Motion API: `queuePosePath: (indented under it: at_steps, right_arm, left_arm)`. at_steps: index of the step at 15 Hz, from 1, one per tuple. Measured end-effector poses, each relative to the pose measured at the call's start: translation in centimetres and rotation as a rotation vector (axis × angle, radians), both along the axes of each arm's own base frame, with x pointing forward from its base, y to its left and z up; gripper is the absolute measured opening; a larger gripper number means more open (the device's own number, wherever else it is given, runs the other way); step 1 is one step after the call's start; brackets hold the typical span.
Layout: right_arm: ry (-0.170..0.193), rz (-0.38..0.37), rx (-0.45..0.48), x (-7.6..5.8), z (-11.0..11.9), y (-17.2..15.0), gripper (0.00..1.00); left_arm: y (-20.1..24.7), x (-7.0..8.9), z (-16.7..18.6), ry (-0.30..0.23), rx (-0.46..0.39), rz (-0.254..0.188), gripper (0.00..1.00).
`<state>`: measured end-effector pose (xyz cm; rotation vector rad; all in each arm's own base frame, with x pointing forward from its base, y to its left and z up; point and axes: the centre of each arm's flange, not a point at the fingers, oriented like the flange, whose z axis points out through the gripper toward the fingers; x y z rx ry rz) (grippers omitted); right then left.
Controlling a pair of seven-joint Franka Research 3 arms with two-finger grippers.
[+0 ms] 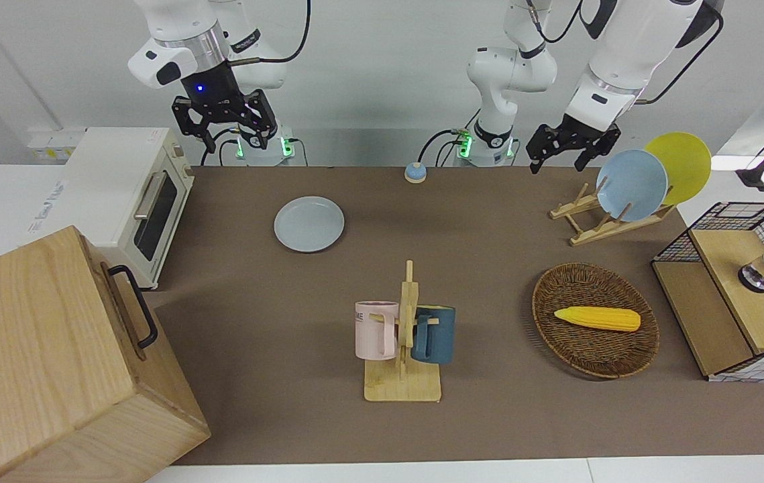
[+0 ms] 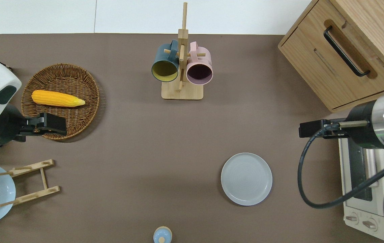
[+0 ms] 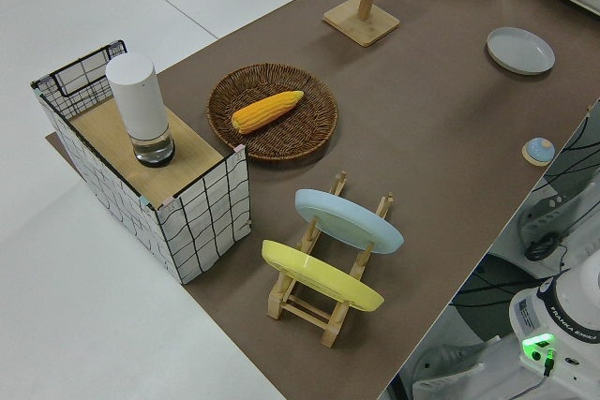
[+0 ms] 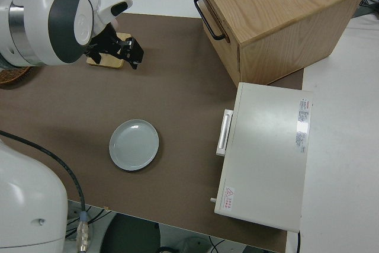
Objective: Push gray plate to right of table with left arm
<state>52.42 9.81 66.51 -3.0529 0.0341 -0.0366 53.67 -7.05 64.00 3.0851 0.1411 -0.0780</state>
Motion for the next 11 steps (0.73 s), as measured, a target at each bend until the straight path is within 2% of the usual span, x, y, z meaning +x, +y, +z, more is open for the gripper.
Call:
queuePosePath:
  at_steps: [11]
  right_arm:
    - [0.000,0.000,0.000,0.00,0.00,0.00,1.00]
  left_arm:
    - [0.51,0.38,0.20,-0.005,0.022,0.008,1.00]
